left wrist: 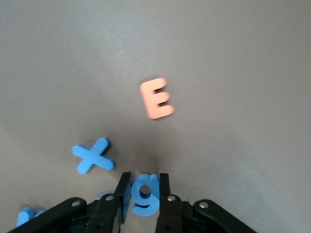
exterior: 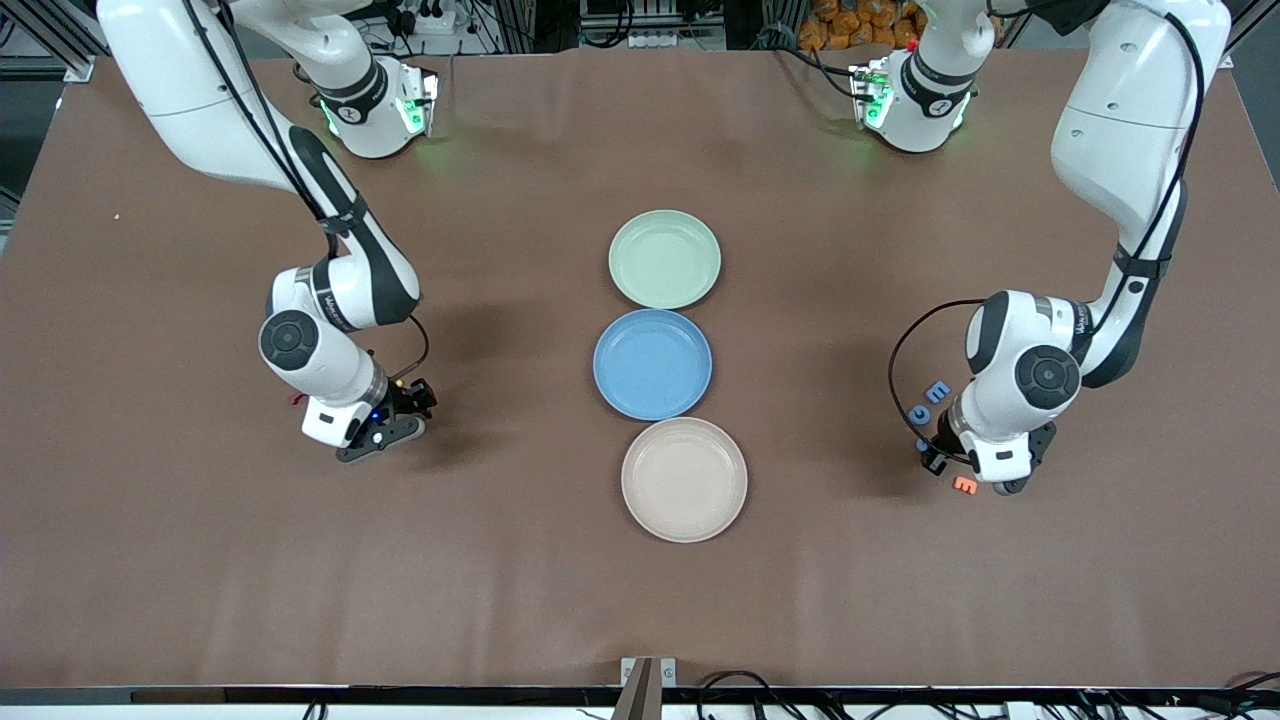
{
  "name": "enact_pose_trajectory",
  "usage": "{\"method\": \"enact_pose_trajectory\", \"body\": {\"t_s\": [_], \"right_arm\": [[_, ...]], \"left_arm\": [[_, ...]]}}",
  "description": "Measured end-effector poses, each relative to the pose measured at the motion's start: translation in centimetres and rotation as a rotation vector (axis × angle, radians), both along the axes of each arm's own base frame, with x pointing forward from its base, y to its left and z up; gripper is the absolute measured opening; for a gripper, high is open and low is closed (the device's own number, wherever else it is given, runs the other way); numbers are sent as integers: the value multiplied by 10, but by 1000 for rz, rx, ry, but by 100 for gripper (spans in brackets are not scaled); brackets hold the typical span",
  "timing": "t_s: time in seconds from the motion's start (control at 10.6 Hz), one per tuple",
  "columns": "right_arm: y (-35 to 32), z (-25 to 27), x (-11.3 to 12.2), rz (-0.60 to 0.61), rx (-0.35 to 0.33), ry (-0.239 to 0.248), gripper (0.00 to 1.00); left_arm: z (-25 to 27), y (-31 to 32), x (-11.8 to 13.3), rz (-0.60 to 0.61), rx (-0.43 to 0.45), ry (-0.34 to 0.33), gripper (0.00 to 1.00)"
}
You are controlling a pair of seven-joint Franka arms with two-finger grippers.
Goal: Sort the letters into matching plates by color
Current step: 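Close the right gripper on N while the left gripper grasps g, then carry N to the green plate while the left gripper places g on blue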
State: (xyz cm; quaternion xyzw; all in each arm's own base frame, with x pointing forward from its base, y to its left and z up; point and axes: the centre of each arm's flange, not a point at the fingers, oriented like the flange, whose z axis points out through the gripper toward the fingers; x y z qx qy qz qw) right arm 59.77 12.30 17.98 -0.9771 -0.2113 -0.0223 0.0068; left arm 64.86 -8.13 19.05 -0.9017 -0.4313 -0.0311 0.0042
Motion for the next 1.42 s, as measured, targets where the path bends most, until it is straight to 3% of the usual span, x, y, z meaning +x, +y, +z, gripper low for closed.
{"method": "enact_pose_trajectory", "body": {"t_s": [0.28, 0.38, 0.57, 0.95, 1.13, 1.42], "right_arm": [[-2, -1, 1, -8, 1, -3, 70], [-3, -1, 1, -17, 1, -2, 61], [-4, -2, 1, -26, 2, -1, 58], [-4, -4, 1, -41, 3, -1, 53], [-4, -2, 3, -42, 4, -7, 32], [-3, -2, 4, -40, 4, -8, 32]], "left_arm": [[40, -34, 18, -44, -7, -66, 27], [49, -51, 21, -66, -8, -80, 27], [57, -88, 18, -110, -14, -96, 27], [66, -170, 0, -173, -34, -117, 27], [68, -206, -11, -200, -44, -125, 27], [71, -258, -33, -228, -60, -131, 27]]}}
